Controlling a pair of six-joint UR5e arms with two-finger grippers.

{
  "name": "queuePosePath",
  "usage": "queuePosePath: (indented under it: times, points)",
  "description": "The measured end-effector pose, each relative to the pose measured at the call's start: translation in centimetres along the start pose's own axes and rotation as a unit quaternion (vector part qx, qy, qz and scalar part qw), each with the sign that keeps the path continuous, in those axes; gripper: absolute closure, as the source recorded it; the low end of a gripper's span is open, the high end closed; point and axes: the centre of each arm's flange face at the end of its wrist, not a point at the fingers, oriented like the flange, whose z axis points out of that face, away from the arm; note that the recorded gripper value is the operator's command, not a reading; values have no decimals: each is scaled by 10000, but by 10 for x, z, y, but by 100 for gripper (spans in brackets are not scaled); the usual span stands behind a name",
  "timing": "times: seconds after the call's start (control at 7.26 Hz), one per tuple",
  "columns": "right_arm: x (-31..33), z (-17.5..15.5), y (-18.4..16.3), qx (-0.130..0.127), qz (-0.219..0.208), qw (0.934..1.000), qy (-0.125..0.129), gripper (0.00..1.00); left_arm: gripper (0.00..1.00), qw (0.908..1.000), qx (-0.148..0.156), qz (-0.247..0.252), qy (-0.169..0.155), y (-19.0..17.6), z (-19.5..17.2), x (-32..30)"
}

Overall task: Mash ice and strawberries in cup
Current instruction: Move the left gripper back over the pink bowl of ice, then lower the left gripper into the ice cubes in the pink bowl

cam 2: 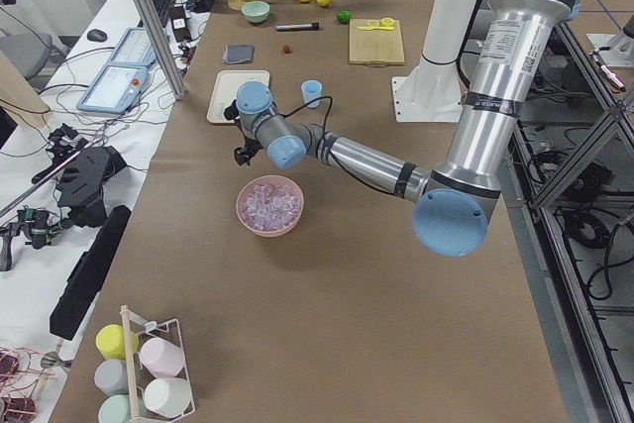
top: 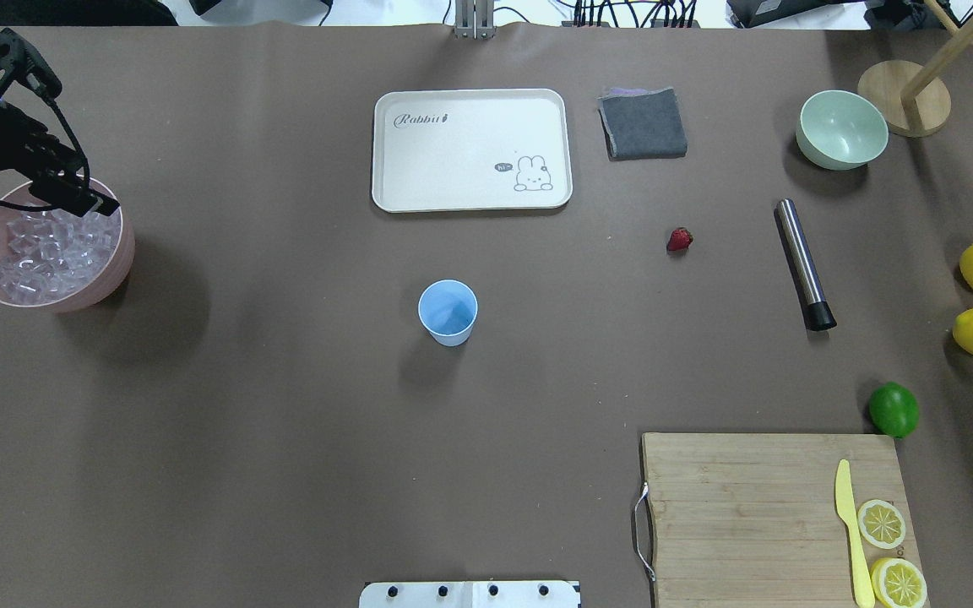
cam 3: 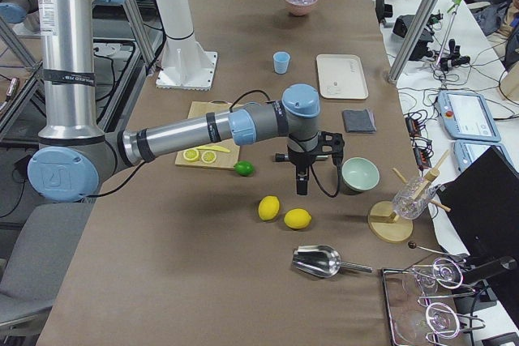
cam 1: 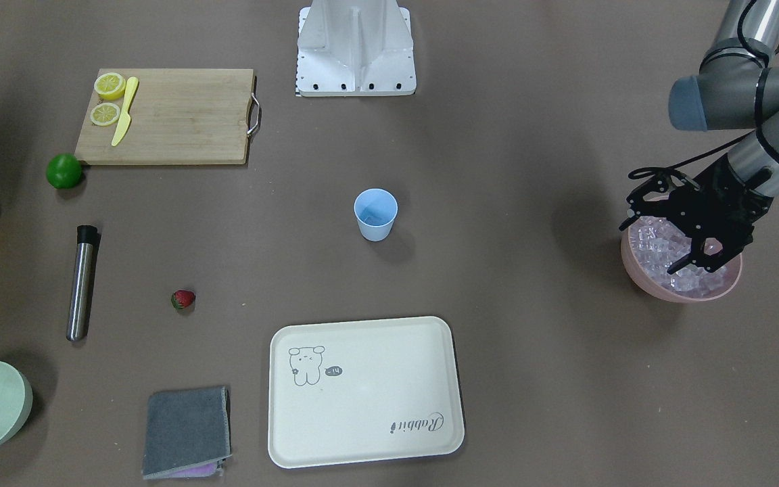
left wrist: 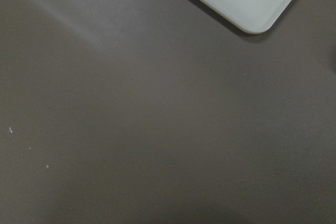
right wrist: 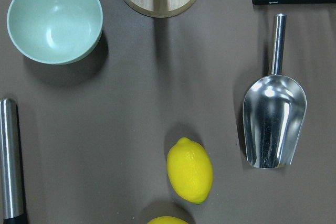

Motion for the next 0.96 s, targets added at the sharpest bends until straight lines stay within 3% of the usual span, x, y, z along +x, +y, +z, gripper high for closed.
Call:
queuePosePath:
  times: [0.55, 0.96]
  points:
    - [2, 3, -3, -12, 11, 10000, 30, 0, 3, 9975, -443, -381, -385, 64, 23, -27]
    - [5, 4, 1, -34, 29, 10000, 39, 0, 3, 9931, -608, -821, -573, 74, 43, -33]
